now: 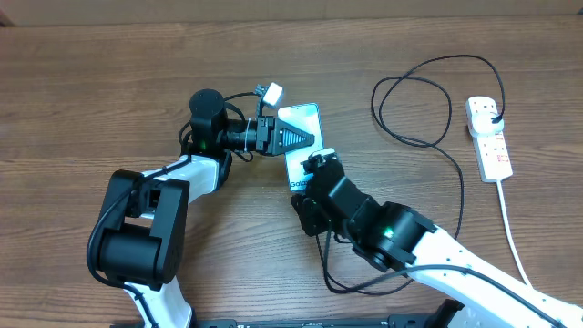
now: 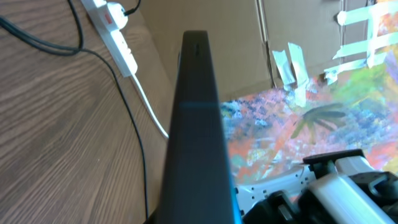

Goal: Plug charger to phone and switch on socket
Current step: 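Lower the phone flat onto the table with the left gripper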

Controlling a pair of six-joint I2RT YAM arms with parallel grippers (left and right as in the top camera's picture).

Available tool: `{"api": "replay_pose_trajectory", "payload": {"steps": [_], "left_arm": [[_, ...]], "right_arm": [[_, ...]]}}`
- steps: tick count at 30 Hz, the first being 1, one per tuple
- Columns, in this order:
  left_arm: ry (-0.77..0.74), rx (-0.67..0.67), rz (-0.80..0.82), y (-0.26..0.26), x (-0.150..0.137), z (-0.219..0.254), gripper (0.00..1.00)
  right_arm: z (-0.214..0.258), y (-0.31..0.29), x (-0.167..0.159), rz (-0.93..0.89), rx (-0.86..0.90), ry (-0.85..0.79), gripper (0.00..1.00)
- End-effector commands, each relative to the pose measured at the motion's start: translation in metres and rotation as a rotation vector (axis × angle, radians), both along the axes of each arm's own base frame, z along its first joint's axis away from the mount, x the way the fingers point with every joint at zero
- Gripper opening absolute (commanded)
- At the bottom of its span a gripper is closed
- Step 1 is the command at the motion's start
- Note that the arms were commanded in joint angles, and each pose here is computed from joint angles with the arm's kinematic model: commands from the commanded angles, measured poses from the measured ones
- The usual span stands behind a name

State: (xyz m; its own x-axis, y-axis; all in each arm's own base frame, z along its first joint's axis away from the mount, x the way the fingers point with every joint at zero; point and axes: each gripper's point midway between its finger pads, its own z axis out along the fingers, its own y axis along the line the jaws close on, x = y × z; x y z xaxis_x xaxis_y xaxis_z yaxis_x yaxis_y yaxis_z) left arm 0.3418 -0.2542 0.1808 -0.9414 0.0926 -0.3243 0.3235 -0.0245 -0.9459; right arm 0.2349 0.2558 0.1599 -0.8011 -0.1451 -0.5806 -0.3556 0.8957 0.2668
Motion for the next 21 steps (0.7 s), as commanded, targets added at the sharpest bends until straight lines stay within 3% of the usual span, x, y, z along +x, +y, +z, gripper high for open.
{"api": "replay_pose_trajectory", "payload": {"steps": [1,2,7,10,13,16,21], "left_arm": [[0.030,-0.016,0.074,-0.004,0.012,0.011,0.04],[0.014,-0.035,0.104,-0.005,0.020,0.023,0.04],[-0.082,-0.081,0.122,-0.017,0.038,0.064,0.04],[-0.175,-0.092,0.113,-0.036,0.048,0.093,0.04],[-0.206,-0.005,0.117,-0.056,0.063,0.093,0.04],[-0.211,0.205,0.167,-0.058,0.076,0.063,0.04],[-0.156,0.387,0.062,-0.039,0.059,-0.008,0.04]], "right_arm": [[0.066,-0.010,0.001,-0.023,0.107,-0.128,0.66],[0.081,-0.024,-0.007,-0.034,0.123,-0.155,0.80],[0.122,-0.080,-0.024,-0.140,0.140,-0.289,1.00],[0.149,-0.114,-0.037,-0.202,0.194,-0.383,1.00],[0.166,-0.140,-0.049,-0.248,0.238,-0.448,1.00],[0.165,-0.154,-0.055,-0.268,0.227,-0.460,1.00],[0.164,-0.153,-0.054,-0.280,0.243,-0.452,1.00]]}}
